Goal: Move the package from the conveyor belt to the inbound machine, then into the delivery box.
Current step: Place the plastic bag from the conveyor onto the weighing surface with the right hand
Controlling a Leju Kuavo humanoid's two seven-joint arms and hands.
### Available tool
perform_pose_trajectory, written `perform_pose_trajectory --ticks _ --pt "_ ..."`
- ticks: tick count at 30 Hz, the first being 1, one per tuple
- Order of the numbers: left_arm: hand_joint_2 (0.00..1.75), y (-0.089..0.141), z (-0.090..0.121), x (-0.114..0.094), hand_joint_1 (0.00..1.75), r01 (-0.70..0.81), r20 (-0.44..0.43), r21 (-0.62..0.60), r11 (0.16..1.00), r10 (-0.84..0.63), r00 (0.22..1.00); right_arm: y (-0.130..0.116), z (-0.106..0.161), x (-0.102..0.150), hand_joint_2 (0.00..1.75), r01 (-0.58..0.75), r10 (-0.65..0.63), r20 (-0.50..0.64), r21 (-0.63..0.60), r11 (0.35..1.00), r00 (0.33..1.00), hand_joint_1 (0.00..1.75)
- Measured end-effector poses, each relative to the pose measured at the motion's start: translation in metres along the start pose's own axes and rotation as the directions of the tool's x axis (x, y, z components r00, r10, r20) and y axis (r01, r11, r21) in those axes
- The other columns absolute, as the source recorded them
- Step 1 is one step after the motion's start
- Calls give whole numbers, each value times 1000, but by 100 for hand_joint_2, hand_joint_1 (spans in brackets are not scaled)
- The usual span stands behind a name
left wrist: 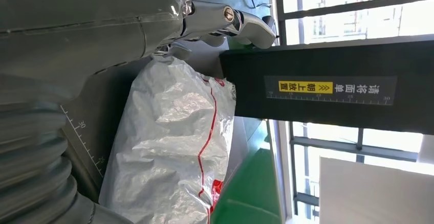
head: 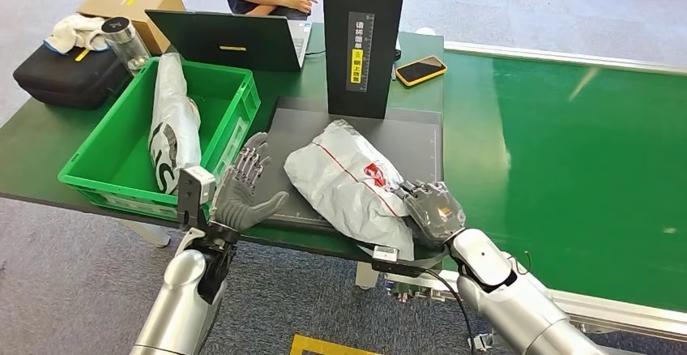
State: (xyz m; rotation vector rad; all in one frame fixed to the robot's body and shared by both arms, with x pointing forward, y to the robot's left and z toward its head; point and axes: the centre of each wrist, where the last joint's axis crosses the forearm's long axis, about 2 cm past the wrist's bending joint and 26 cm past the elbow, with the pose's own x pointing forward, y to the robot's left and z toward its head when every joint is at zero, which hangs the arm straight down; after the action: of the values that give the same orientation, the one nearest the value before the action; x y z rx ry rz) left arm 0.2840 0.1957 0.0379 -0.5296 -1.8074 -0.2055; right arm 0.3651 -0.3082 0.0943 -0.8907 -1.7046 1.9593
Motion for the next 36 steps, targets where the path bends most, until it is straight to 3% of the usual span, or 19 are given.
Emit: perform_pose_trajectory --ticks 9,10,12,13,14,16,22,27,36 --pt "175 -1 -2 0 0 -2 -3 -14 1000 2 1000 2 7 -6 175 -41 41 23 18 999 999 175" --pt "175 -1 -2 0 0 -2 -3 -14 1000 2 1000 2 7 -6 175 -44 43 24 15 999 999 155" --pt "175 -1 -2 -1 0 -3 -5 -14 1000 3 1000 2 7 -6 175 -51 52 20 -8 999 998 68" --pt "175 -1 -3 -1 0 -4 -5 -14 1000 4 1000 2 7 -6 131 -57 57 12 -32 998 998 24" --pt "175 -1 -3 -1 0 -4 -5 -14 1000 4 1000 2 8 -5 87 -60 61 0 -63 996 998 0" --pt "175 -1 -5 -1 0 -4 -7 -15 1000 4 1000 1 10 -5 0 -50 45 -40 -145 988 998 0" --pt "175 0 -10 -1 0 -1 -12 -21 1000 1 1000 3 21 -2 0 149 -214 -142 -372 916 966 0" --pt "175 -2 -10 -3 0 3 -18 -12 1000 -3 1000 0 31 2 0 279 -466 -205 -576 769 861 0" --pt "175 -2 -8 -6 0 2 -26 0 1000 -2 1000 -7 41 -1 0 321 -610 -205 -699 639 765 0"
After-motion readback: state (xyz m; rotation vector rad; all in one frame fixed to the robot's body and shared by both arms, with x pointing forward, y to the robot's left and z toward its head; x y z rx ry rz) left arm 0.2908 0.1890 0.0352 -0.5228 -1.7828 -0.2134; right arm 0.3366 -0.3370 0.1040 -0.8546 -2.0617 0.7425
